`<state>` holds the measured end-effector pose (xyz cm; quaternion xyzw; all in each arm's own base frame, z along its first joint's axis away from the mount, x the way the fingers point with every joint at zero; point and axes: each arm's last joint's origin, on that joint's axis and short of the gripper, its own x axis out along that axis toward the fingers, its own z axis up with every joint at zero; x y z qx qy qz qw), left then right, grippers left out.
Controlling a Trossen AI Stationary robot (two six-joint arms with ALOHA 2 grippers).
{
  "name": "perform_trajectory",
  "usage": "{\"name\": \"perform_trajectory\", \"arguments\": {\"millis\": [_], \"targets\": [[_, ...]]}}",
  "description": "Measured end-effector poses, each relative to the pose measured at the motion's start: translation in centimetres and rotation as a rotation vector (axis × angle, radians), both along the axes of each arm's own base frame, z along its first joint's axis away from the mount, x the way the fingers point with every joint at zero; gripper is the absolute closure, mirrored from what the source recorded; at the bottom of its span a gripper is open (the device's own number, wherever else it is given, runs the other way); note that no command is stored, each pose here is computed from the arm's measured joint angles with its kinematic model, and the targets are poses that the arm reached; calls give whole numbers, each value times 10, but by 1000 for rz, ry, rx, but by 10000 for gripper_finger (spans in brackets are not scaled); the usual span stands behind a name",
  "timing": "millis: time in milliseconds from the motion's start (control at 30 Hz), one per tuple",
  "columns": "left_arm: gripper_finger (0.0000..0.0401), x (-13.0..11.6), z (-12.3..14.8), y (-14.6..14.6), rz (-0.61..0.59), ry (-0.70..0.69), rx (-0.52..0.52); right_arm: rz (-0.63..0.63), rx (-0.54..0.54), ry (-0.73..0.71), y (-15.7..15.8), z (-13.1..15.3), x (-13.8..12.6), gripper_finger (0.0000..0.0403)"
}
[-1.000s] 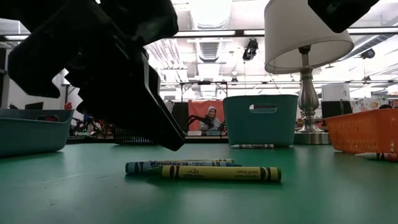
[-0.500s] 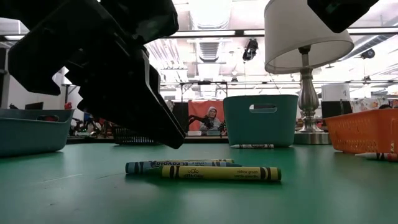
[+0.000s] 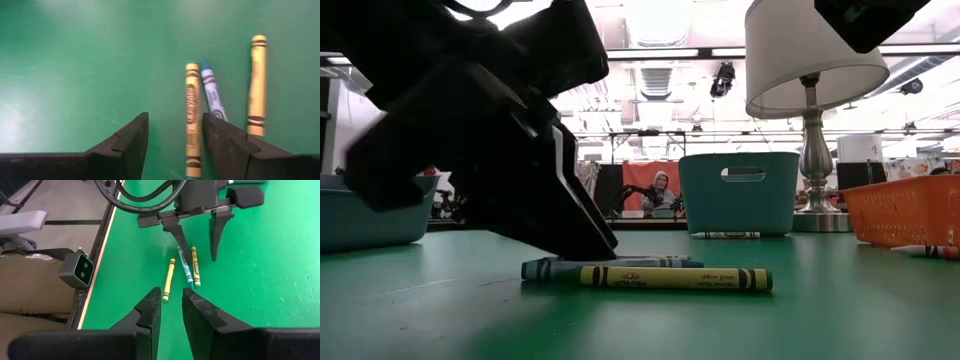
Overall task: Sort crayons
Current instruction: Put the green crayon into the orange bin
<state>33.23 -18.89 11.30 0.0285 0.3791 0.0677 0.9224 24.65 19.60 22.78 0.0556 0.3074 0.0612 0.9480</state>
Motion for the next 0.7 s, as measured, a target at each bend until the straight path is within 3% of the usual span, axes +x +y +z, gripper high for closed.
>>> {"name": "perform_trajectory", "arguments": {"millis": [400,700], "targets": [[247,-3,-4,7,48,21,79,0,0,0,0,0,0,335],[339,-5,-6,9,47,33,86,0,-5,5,-1,-2,-1,335]]}}
